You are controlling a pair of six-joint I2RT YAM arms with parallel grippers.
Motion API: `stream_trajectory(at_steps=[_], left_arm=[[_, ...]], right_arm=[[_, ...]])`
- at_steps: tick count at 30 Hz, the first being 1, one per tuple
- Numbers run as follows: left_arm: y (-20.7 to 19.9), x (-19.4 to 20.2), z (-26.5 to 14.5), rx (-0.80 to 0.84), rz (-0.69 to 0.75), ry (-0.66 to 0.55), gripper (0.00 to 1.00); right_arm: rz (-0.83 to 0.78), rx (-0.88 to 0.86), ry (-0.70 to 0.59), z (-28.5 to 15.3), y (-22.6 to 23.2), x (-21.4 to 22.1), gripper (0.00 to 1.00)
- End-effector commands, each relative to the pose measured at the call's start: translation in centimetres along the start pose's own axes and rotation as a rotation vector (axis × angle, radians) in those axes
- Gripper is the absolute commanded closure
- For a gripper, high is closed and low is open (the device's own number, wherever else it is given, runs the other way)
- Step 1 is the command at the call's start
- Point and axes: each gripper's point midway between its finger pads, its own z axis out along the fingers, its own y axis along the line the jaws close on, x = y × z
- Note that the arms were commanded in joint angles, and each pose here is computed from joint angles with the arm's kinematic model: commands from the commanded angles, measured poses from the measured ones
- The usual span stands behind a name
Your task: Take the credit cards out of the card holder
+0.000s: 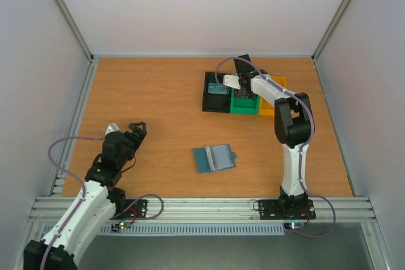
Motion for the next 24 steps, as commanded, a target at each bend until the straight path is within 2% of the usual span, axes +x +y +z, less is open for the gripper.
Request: stream_trajectory(at_steps=[1, 4, 7, 9, 12, 15, 19, 24], left_arm=[[-0.3, -0.6, 0.2, 0.023, 0.020, -0.031, 0.01], [-0.1, -0.5, 0.3, 0.015, 0.029, -0.029, 0.01], [0.0, -0.4, 0.3, 0.010, 0.032, -0.024, 0.01], [0.0, -0.2, 0.5, 0.012, 0.036, -0.014, 0.01], [-0.2, 0.1, 0.8, 0.018, 0.053, 0.007, 0.01], [-0.2, 0.4, 1.2, 0.019, 0.081, 0.022, 0.01], [0.0, 2.4, 1.7, 0.016, 0.113, 0.124, 0.01], [0.1, 6.3, 2.4, 0.012, 0.178, 0.302, 0.01]], right_arm=[[0.126, 0.093, -0.035, -5.4, -4.1, 0.8, 0.02], [0.184, 0.156, -0.042, -7.9, -5.5, 1.5, 0.02], [0.326, 0.233, -0.060, -11.1, -7.0, 2.2, 0.01], [0.503, 0.317, -0.107, -14.5, -8.8, 2.9, 0.01], [0.886, 0.347, -0.252, -19.9, -10.0, 4.4, 0.02], [1.238, 0.332, -0.395, -23.3, -8.9, 5.8, 0.01], [1.356, 0.049, -0.524, -25.1, -3.7, 3.8, 0.01], [1.464, -0.271, -0.488, -24.9, 3.5, 2.3, 0.01]])
